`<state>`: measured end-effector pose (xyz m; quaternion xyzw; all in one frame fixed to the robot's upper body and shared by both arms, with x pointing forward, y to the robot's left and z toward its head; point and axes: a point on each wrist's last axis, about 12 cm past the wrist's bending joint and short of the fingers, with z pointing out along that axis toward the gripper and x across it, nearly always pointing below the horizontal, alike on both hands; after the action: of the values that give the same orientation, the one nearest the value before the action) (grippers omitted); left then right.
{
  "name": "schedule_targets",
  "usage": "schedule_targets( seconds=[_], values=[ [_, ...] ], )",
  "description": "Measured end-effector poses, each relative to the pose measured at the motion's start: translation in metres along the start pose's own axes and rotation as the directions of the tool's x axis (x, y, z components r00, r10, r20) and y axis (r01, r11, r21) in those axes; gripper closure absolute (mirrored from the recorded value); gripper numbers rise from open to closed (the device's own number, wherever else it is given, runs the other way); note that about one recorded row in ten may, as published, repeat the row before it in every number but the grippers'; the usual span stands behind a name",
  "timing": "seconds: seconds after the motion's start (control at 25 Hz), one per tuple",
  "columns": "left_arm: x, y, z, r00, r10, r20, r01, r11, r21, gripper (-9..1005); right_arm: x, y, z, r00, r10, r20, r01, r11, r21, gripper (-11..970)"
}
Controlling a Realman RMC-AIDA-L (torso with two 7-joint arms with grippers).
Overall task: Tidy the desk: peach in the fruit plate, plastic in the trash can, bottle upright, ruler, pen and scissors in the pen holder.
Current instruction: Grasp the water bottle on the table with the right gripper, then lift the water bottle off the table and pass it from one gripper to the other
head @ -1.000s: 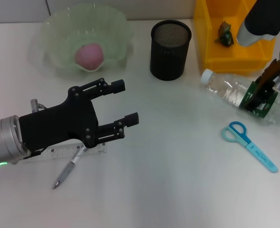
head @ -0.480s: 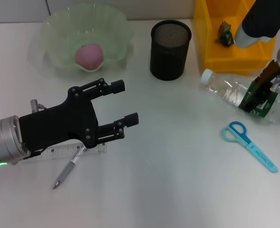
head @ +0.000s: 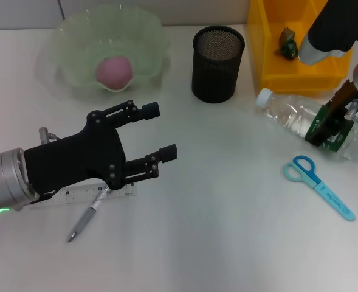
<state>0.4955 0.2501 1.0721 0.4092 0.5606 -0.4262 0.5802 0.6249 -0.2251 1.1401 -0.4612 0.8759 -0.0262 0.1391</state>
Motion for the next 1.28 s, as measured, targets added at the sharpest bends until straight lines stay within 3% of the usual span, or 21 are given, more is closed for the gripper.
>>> schedule_targets(
  seconds=[0.96,1.28],
  values=[
    [0.002,-0.001,-0.001,1.000,0.003,-0.001,-0.003,1.000,-0.005,255,0.006,0.002,0.000,0.997,0.023,0.073,-0.024,1.000,0.006,200],
    [0.001,0.000,0.000,1.000,0.005,0.000,-0.005,1.000,-0.002,255,0.010,0.005,-0.010,0.979,0.027,0.200,-0.026,1.000,-0.005,201]
  ],
)
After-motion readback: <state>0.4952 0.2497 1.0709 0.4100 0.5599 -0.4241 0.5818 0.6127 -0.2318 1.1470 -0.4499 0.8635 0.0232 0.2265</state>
